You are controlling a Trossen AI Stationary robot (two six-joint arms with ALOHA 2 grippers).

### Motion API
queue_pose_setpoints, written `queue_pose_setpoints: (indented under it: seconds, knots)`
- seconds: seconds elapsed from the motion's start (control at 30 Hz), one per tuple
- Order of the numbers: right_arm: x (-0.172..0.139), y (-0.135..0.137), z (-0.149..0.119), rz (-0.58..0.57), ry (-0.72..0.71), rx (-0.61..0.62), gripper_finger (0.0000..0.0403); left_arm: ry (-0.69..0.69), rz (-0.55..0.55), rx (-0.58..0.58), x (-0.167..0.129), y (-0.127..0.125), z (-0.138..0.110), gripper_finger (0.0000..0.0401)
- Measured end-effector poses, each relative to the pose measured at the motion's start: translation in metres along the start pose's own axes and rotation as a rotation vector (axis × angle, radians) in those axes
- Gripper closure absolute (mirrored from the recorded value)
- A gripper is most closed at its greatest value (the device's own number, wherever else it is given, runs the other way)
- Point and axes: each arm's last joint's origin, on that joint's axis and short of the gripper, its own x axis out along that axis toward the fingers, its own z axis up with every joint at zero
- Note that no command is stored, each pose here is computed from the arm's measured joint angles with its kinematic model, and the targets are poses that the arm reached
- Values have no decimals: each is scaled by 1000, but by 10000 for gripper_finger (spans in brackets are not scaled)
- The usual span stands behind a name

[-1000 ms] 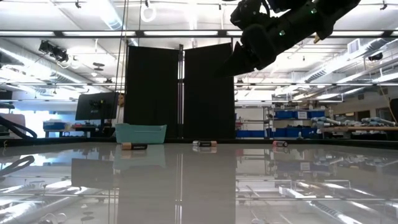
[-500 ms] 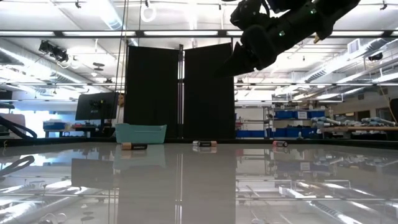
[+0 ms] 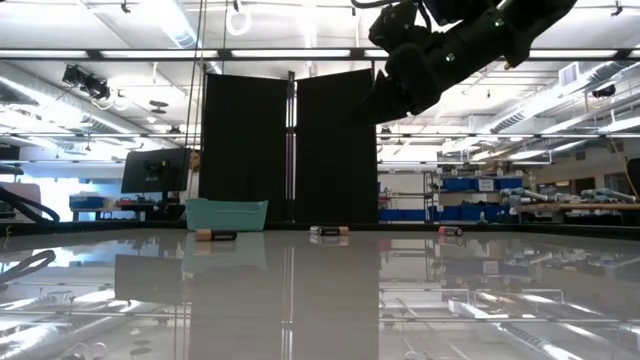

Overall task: Sort batteries
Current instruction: Put the silver battery into the yellow bin, then put the brown battery into the green bin

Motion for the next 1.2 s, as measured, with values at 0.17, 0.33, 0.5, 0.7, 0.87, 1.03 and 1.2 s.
queue_pose_setpoints:
  seconds: [0.17, 0.33, 0.5, 0.7, 0.87, 1.03, 1.2]
  knots:
    - [2, -9, -2, -24, 10, 12, 342, -2, -44, 9, -8, 0, 1, 292]
    - [5, -26, -7, -68, 48, 32, 321, -96, -146, -8, -32, -1, 6, 316]
    - [8, -44, -16, -58, 104, 57, 314, -350, -191, 47, -54, 2, 16, 367]
    - [10, -70, -26, 15, 140, 104, 322, -531, -127, 125, -47, 13, 33, 393]
    - [10, -83, -31, 0, 165, 103, 322, -602, -232, 230, -28, 12, 59, 395]
    - [10, -86, -32, 15, 162, 89, 313, -728, -294, 366, -22, 19, 90, 395]
    - [9, -93, -28, 18, 189, 100, 307, -878, -354, 467, -15, 38, 118, 396]
